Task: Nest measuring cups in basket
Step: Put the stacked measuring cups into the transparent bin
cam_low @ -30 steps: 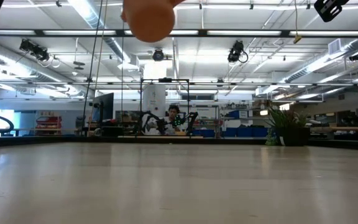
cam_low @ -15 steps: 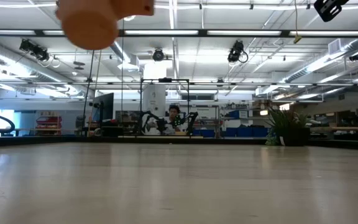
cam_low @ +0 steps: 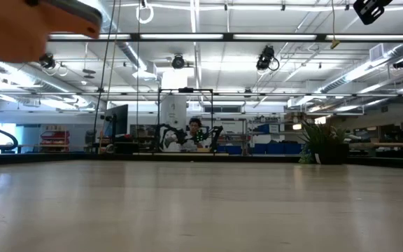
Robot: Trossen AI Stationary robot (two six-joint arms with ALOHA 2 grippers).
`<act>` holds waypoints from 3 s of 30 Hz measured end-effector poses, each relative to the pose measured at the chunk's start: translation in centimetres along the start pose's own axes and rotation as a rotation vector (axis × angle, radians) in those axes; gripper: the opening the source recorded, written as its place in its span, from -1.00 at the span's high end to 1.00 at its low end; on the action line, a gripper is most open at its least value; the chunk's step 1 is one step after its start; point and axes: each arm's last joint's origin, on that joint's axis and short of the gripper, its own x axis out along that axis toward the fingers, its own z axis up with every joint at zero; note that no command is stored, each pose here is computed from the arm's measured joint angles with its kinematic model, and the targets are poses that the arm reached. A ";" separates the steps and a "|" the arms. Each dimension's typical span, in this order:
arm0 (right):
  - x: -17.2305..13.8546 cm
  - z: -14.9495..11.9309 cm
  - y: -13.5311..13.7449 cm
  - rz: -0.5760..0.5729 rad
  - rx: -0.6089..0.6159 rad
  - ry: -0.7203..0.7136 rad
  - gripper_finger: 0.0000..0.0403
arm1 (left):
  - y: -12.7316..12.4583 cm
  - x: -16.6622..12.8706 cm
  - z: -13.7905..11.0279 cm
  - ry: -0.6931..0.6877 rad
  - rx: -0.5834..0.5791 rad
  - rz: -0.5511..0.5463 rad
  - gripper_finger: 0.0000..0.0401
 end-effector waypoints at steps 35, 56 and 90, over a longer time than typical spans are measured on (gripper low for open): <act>6.7 2.3 0.6 0.324 -0.113 0.055 0.91 | 2.7 0.4 -12.6 0.133 -0.388 0.119 0.55; 9.8 2.6 0.5 0.391 -0.102 0.088 0.91 | -0.1 6.1 -15.5 0.202 -0.424 0.241 0.55; 9.6 2.6 0.8 0.520 -0.108 0.086 0.91 | -2.8 14.0 -17.4 0.149 -0.448 0.364 0.54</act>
